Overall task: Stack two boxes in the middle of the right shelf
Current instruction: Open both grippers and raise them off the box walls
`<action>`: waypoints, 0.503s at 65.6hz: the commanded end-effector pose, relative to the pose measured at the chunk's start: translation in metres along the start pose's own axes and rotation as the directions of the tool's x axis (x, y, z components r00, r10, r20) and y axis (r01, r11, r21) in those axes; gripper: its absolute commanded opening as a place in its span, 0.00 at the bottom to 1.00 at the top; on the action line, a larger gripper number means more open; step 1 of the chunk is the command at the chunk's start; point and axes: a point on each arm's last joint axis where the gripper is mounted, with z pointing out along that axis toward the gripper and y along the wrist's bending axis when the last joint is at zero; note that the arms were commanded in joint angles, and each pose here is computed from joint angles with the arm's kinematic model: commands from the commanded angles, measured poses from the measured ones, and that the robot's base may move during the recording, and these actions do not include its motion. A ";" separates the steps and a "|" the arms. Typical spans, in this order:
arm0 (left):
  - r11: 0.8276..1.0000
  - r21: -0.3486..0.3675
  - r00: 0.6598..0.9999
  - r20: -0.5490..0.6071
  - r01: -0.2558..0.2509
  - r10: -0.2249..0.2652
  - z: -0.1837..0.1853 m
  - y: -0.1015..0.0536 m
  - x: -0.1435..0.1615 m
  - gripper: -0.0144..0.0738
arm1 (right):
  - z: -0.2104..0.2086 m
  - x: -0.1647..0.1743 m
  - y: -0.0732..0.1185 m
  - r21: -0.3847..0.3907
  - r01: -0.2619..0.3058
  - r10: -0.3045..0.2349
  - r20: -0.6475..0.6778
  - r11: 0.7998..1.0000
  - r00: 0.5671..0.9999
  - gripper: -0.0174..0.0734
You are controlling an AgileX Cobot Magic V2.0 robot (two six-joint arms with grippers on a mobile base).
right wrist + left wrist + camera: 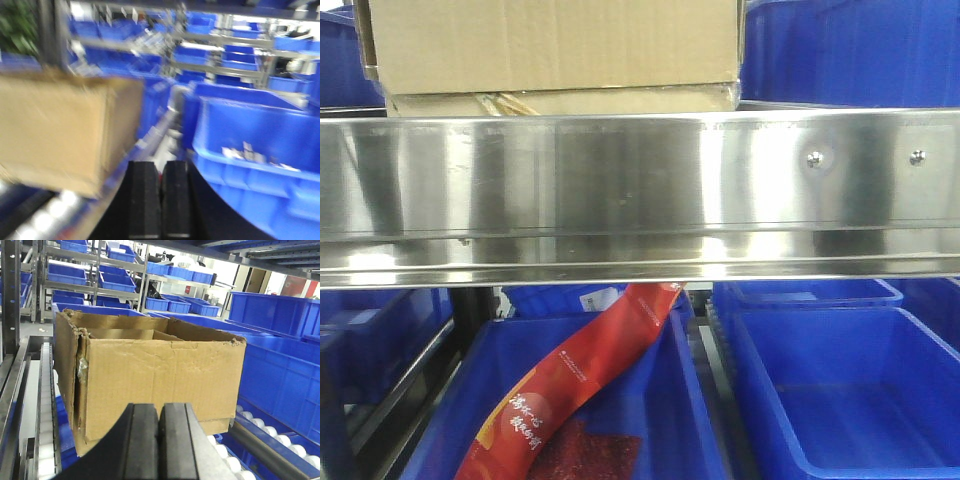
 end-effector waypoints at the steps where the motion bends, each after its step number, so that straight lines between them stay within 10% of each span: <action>1: 1.000 0.007 1.000 0.025 0.000 0.000 -0.002 -0.001 -0.003 0.05 | 0.000 0.011 0.001 0.016 0.053 -0.054 0.023 0.998 0.998 0.02; 33: 1.000 0.007 1.000 0.025 0.000 0.000 -0.002 -0.001 -0.003 0.05 | -0.010 0.134 0.004 0.159 0.023 -0.029 0.035 0.987 0.999 0.02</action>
